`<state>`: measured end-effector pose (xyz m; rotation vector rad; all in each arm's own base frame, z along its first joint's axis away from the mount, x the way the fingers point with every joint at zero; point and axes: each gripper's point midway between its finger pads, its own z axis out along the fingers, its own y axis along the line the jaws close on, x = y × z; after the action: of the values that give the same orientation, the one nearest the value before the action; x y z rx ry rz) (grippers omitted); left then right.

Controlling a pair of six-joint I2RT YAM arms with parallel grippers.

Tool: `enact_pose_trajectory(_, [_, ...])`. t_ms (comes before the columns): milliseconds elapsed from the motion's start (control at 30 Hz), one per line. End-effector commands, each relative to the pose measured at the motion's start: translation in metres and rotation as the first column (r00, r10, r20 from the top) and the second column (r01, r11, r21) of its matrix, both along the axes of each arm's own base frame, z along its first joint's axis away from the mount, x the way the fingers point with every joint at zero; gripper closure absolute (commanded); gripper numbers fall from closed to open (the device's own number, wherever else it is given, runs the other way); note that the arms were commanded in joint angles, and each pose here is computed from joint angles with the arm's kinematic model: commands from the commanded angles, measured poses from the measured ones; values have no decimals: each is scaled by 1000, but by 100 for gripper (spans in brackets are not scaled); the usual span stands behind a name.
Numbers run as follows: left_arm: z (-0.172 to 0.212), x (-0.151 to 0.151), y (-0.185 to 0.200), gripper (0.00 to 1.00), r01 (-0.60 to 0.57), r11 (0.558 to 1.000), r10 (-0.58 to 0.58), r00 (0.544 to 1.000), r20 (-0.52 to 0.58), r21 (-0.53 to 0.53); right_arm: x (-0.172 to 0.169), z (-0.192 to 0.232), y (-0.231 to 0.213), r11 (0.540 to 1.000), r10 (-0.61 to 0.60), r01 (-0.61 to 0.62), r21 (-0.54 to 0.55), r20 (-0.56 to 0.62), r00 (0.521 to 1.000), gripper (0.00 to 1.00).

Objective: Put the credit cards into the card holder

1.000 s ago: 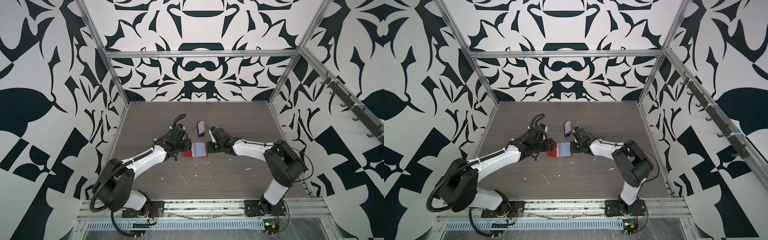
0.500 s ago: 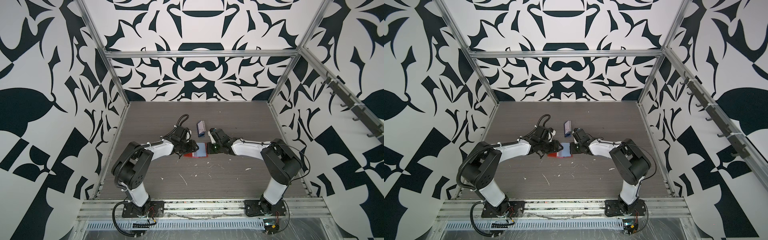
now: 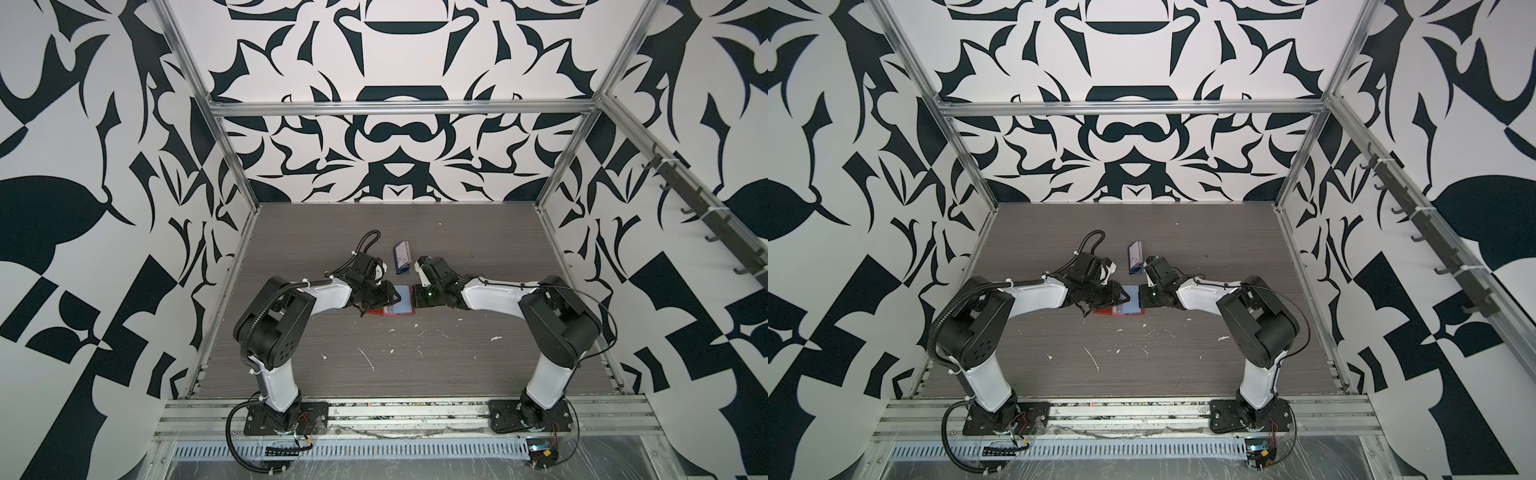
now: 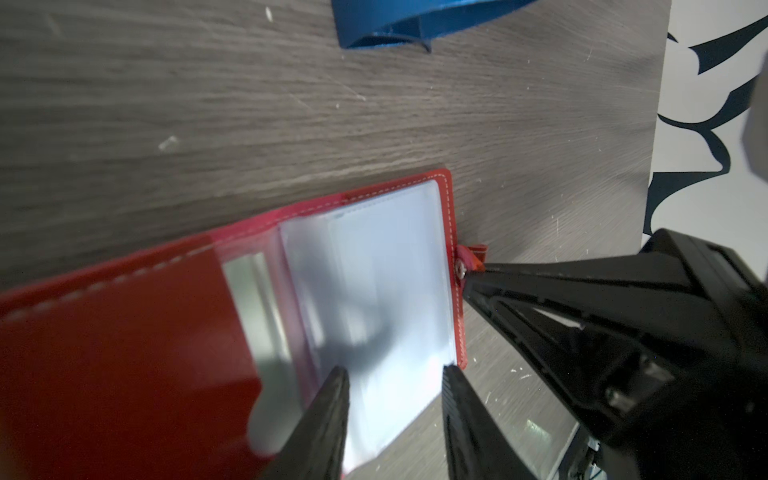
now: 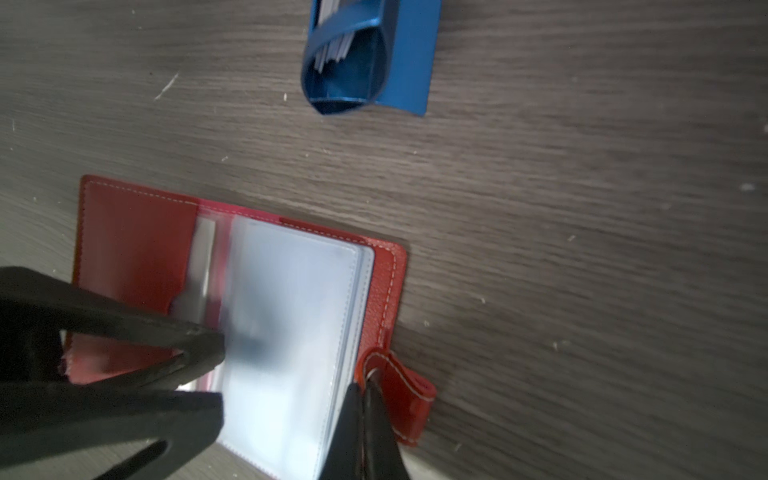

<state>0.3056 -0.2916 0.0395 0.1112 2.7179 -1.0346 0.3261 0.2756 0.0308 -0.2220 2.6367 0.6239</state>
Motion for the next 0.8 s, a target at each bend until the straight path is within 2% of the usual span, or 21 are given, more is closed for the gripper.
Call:
enact_pose_trajectory(0, [2,5,-6,60,5,1000,-5,1000,-4,-21,4,2,4,1000,4,-4,10,-1,1000,100])
enact_pose_trajectory(533, [-9,9,-7,61,-6,1000,6,1000,-31,-5,3,-4,9,999,14,-14,29,-19,1000,100])
enact_pose_trajectory(767, [-4,13,10,59,-49,995,47,999,20,85,3,-6,6,1000,7,-6,17,-20,1000,100])
